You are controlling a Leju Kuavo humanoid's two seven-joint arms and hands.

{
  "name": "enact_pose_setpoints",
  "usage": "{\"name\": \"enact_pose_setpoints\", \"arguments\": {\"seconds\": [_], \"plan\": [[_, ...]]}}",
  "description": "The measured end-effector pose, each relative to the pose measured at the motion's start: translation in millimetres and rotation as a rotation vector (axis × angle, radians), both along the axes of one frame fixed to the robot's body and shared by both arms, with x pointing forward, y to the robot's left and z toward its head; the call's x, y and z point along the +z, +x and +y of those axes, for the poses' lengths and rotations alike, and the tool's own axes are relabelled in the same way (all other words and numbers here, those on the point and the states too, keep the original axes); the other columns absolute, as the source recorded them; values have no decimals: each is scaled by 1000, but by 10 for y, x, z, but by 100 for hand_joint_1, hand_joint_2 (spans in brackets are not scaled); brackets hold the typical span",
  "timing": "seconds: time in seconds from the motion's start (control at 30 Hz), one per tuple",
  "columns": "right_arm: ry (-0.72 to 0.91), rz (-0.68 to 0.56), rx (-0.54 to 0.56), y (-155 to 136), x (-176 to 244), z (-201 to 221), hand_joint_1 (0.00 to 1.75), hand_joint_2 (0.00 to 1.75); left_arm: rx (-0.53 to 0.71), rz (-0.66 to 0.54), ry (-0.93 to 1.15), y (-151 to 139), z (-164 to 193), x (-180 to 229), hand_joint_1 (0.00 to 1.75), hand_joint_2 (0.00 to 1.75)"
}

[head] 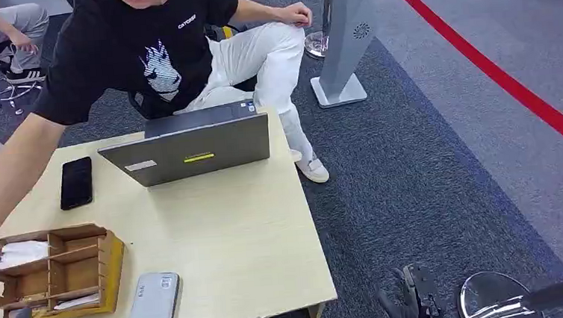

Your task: Pass the card to the sensor for recognition and then transmit it.

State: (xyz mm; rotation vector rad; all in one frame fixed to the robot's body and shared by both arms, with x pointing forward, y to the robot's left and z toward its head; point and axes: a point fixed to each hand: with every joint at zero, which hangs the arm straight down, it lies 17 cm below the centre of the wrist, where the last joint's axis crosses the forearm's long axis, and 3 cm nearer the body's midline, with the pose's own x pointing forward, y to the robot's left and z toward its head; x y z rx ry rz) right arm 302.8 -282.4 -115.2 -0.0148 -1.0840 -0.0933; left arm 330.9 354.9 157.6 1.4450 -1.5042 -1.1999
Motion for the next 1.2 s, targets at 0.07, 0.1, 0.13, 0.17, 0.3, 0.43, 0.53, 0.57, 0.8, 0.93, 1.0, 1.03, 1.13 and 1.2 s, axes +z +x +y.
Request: {"name": "enact_pose_setpoints", "arguments": {"seconds": [0.07,0.1,0.13,0.17,0.3,0.43,0.53,0.57,0.8,0.93,1.0,1.03,1.13,1.2], "plan": [[-1,-1,-1,2,3,-4,0,175,0,1,0,0,0,-1,0,175],[-2,-2,0,5,7,-4,0,175,0,1,0,-1,0,-2,0,175],[-2,-2,0,5,7,-3,0,175,0,1,0,-1,1,-2,0,175],[-2,-2,0,5,7,-3,0,175,0,1,0,-2,1,-3,0,175],[-3,-3,0,7,10,-5,0,175,0,2,0,-3,1,-5,0,175],[-3,-3,0,8,12,-8,0,175,0,2,-1,-6,1,-8,0,175],[-4,-3,-1,8,13,-9,0,175,0,1,-8,-7,3,-4,0,175],[-4,-3,-1,9,12,-10,0,175,0,1,-10,-7,4,-3,0,175],[-5,-2,0,15,18,-9,0,175,-3,-1,-16,-8,1,2,0,175],[-5,-2,1,19,21,-7,0,175,-3,-2,-16,-8,1,3,0,175],[-6,-3,2,22,23,-3,0,175,-3,-2,-16,-8,0,3,0,175],[-6,-2,3,22,23,-1,0,175,-4,-2,-16,-9,-2,2,0,175],[-5,-2,2,23,24,-1,0,175,-8,-1,-14,-9,-8,1,0,175],[-5,-1,2,22,22,-1,0,175,-8,-1,-13,-9,-9,0,0,175]]}}
